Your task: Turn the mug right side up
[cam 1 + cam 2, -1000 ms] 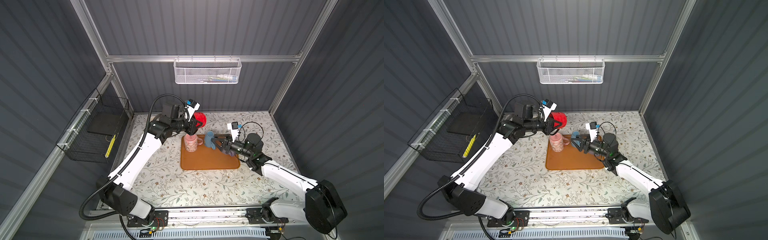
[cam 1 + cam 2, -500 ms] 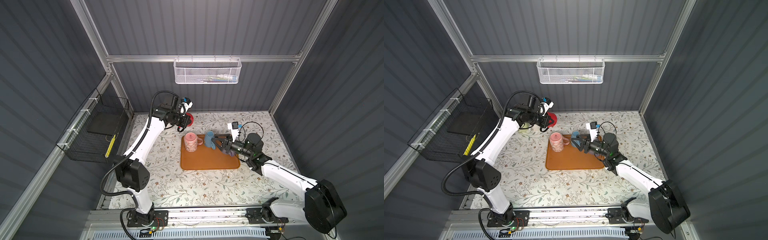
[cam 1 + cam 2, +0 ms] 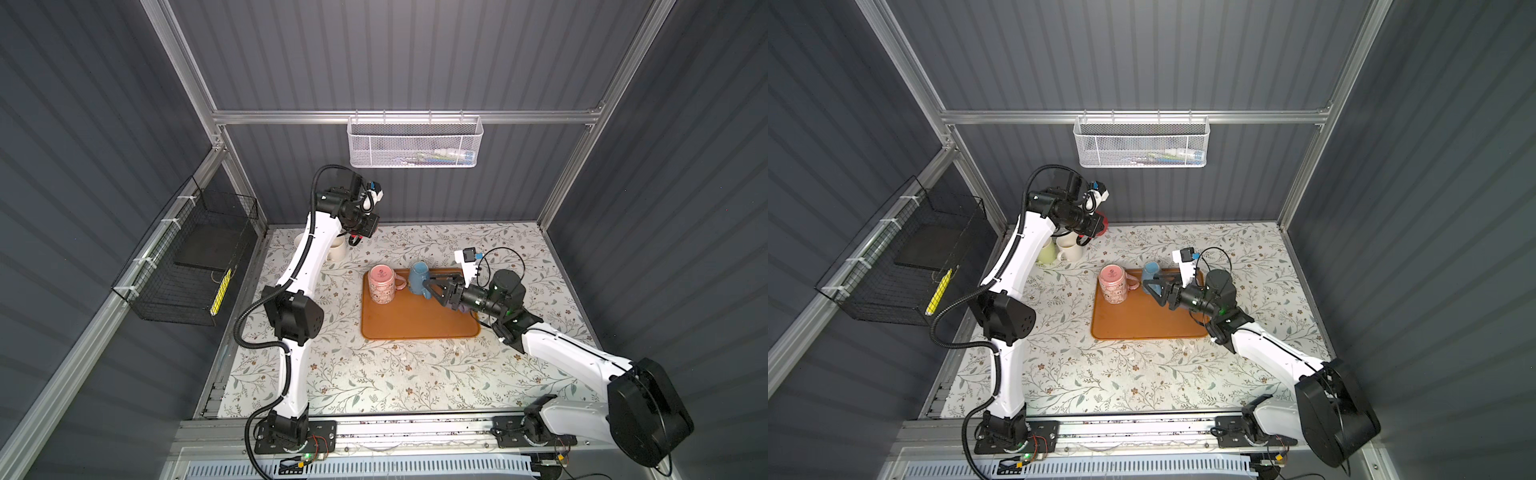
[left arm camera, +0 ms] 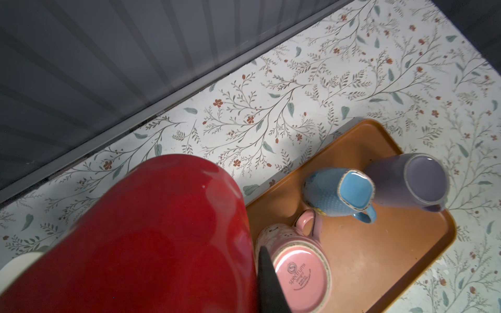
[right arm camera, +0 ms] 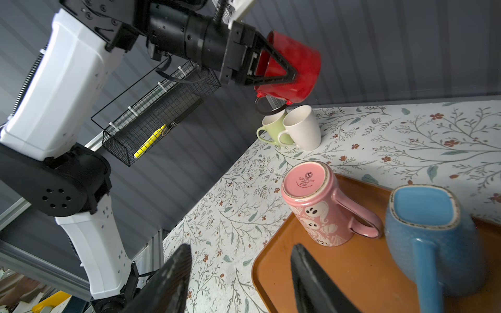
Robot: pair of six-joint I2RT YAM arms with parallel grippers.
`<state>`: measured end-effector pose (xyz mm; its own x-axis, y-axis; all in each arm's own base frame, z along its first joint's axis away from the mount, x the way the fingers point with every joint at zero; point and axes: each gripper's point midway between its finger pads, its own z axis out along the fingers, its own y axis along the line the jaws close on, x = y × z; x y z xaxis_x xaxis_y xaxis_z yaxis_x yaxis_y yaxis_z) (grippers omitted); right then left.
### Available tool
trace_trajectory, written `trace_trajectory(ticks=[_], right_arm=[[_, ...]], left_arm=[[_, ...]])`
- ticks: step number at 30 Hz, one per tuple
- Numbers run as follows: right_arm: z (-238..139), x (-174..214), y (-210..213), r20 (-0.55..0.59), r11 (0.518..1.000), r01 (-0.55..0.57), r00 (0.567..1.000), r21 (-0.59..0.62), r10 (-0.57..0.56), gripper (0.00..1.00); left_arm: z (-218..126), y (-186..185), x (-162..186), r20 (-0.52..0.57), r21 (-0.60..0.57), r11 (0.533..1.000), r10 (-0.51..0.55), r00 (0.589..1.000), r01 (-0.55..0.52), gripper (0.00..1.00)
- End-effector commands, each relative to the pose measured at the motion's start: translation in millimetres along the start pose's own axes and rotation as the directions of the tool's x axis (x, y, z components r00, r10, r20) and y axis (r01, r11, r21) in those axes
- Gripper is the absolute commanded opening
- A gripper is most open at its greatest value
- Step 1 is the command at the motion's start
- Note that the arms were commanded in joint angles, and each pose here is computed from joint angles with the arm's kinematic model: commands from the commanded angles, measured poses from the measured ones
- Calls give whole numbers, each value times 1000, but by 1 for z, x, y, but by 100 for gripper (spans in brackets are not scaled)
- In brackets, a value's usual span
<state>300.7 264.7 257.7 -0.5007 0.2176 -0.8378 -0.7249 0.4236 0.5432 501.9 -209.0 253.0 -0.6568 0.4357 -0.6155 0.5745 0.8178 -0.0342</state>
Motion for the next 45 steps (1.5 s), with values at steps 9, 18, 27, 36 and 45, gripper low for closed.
trace_trajectory(ticks=[9,18,27,36,45], right_arm=[[-3,-3,1,17,1000,5,1000,-3,-5,60],[-3,1,-2,12,1000,-6,1000,1,6,60],[1,1,-4,13,1000,-14,1000,-3,14,60],[4,4,-7,7,1000,-30,1000,-8,30,60],[6,5,-9,7,999,-34,999,-9,34,60]], left_arm=[[35,39,7,-11,-45,999,-30,999,29,0],[69,57,12,-2,-45,987,-156,988,156,0],[67,47,7,17,6,983,-182,983,182,0],[87,35,12,-1,29,980,-196,981,196,0],[106,38,15,-22,-33,970,-241,970,240,0]])
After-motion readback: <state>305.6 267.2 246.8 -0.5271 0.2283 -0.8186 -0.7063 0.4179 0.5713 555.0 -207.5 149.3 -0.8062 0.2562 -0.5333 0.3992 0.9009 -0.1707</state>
